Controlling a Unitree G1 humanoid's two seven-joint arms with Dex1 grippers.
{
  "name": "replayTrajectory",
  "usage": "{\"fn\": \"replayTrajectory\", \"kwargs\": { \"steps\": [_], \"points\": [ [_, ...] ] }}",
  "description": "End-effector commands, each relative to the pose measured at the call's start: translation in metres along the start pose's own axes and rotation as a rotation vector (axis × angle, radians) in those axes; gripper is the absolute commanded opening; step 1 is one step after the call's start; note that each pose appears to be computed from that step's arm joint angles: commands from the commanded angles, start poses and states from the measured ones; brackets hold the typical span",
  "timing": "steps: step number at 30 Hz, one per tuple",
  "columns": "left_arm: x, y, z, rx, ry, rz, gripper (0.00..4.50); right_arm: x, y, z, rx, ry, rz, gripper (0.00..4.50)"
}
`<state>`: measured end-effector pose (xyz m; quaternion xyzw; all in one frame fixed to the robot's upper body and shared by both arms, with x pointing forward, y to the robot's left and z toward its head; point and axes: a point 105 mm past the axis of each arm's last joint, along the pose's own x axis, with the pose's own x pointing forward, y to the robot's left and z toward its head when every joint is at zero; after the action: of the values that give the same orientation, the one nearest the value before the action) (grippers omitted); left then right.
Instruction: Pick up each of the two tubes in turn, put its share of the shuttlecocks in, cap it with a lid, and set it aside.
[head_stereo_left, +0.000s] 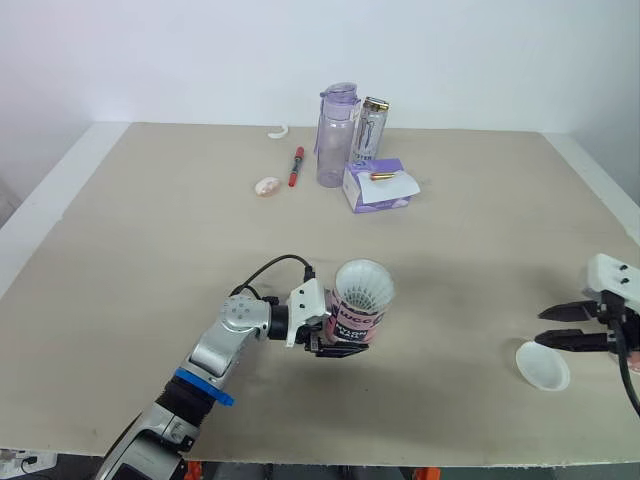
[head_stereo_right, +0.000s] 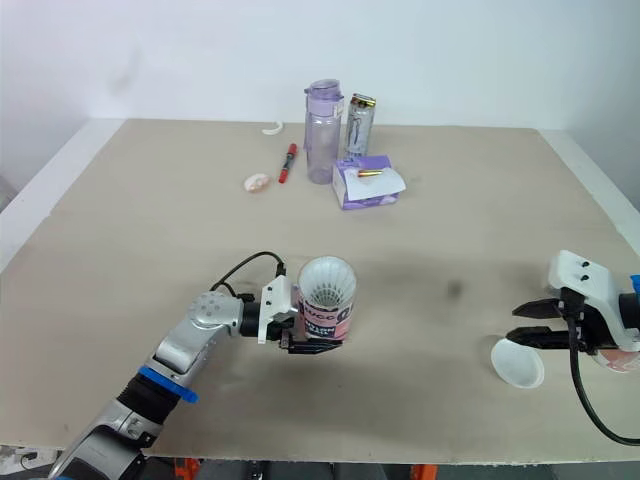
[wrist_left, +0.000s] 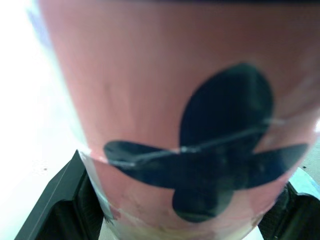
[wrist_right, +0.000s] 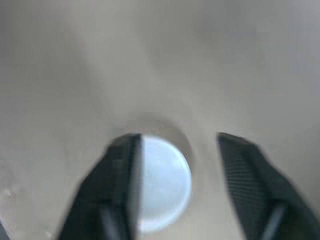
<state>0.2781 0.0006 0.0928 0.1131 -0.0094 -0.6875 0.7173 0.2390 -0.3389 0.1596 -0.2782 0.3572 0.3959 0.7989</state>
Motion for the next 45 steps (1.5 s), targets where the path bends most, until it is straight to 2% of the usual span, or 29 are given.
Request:
{"fn": "replayTrajectory", "kwargs": {
  "steps": [1,2,15,17,18,19,23,24,25,26,27,32,36,41,45],
  "points": [
    [0.002,-0.009,0.002,0.01,-0.005,-0.049,3.5,0.0,-0.009,-0.008,-0.037,0.053,-0.02,3.97],
    [0.002,-0.01,0.002,0.01,-0.004,-0.051,3.5,0.003,-0.011,-0.009,-0.044,0.058,-0.021,4.43],
    [0.0,-0.012,0.006,0.001,-0.009,-0.051,3.5,0.03,-0.018,-0.02,-0.018,0.084,0.03,4.43],
    [0.0,-0.012,0.005,0.0,-0.007,-0.049,3.5,0.031,-0.017,-0.022,-0.018,0.087,0.036,3.87],
    [0.0,-0.012,0.005,-0.001,-0.006,-0.049,3.5,0.031,-0.017,-0.022,-0.018,0.089,0.04,3.35],
    [0.0,-0.012,0.005,-0.002,-0.006,-0.047,3.5,0.031,-0.017,-0.023,-0.02,0.092,0.044,3.22],
    [0.0,-0.012,0.005,0.002,-0.001,-0.048,3.5,0.031,-0.014,-0.025,-0.029,0.103,0.058,1.49],
    [0.0,-0.012,0.005,0.003,0.001,-0.048,3.5,0.031,-0.014,-0.025,-0.031,0.103,0.06,1.28],
    [0.0,-0.011,0.005,0.004,0.003,-0.049,3.5,0.031,-0.013,-0.025,-0.031,0.102,0.063,0.53],
    [0.0,-0.011,0.005,0.005,0.004,-0.049,3.5,0.031,-0.012,-0.025,-0.032,0.1,0.069,0.46],
    [0.0,-0.011,0.005,0.006,0.006,-0.049,3.5,0.031,-0.01,-0.025,-0.035,0.099,0.075,0.1],
    [-0.002,-0.008,0.002,0.007,0.018,-0.049,3.5,0.029,-0.008,-0.014,-0.084,0.065,0.08,0.1],
    [-0.004,-0.006,-0.002,-0.022,0.033,-0.04,3.5,0.017,-0.005,0.036,-0.218,-0.066,0.094,0.1],
    [-0.007,0.002,-0.012,-0.096,0.076,-0.014,3.5,0.0,0.018,0.136,-0.539,-0.253,0.115,0.1],
    [-0.007,0.007,-0.017,-0.082,0.128,-0.009,3.5,-0.012,0.04,0.197,-0.751,-0.391,0.125,0.1]
  ]
}}
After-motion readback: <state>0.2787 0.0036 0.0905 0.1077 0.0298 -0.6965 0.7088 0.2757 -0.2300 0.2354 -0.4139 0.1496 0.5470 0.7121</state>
